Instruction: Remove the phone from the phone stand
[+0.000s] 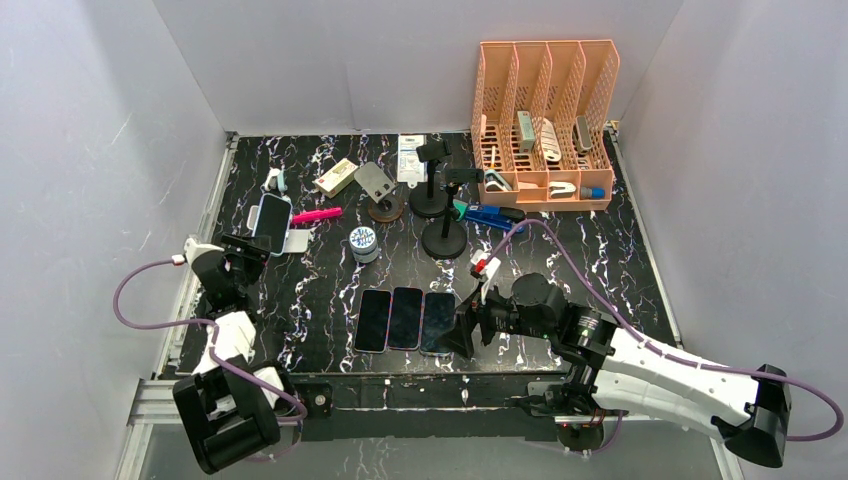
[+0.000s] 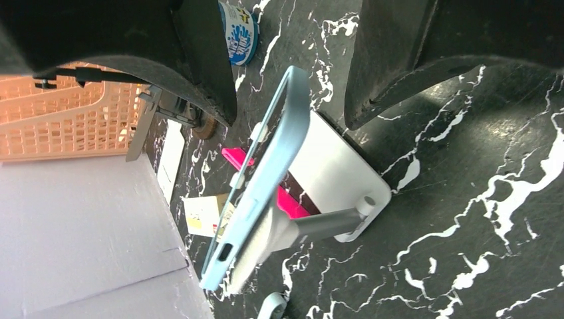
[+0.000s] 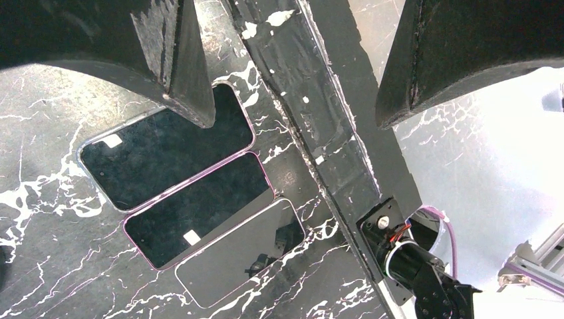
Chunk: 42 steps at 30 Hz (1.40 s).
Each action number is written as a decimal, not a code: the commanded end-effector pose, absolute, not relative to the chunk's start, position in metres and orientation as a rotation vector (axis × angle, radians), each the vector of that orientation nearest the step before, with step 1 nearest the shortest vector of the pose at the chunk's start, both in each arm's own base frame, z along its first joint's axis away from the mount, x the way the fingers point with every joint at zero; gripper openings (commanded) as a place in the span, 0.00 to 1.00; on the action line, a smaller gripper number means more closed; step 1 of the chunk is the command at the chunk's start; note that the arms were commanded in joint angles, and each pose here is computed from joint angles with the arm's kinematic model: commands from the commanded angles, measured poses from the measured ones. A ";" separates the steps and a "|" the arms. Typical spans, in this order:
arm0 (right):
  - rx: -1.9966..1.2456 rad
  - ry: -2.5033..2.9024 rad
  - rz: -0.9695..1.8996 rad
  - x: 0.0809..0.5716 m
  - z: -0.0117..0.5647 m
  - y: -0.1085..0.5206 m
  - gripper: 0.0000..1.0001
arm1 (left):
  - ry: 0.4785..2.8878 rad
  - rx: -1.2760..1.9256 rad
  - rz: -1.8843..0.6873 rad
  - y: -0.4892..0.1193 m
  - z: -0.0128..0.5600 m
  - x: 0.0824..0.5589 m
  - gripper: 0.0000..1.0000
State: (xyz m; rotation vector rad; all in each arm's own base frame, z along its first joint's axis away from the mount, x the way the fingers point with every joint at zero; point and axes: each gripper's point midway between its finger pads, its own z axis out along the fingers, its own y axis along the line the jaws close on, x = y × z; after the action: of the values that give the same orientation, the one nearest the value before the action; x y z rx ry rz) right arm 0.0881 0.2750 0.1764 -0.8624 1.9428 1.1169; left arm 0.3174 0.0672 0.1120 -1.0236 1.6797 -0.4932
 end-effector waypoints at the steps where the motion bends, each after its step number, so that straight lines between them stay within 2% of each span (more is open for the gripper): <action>1: -0.861 1.857 1.151 0.091 0.201 0.283 0.97 | 1.642 -1.017 -0.519 0.071 0.116 0.321 0.57; 29: -0.861 1.873 1.154 0.095 0.195 0.292 0.97 | 1.617 -1.024 -0.630 0.066 0.108 0.329 0.38; 42: -0.856 1.877 1.158 0.094 0.194 0.292 0.97 | 1.619 -1.019 -0.647 0.061 0.107 0.323 0.23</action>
State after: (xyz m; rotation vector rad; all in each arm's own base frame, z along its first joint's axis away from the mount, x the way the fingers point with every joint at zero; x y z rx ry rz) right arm 0.0908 0.2830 0.1670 -0.8747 1.9704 1.1106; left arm 0.3258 0.0625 0.1001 -1.0526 1.6316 -0.6400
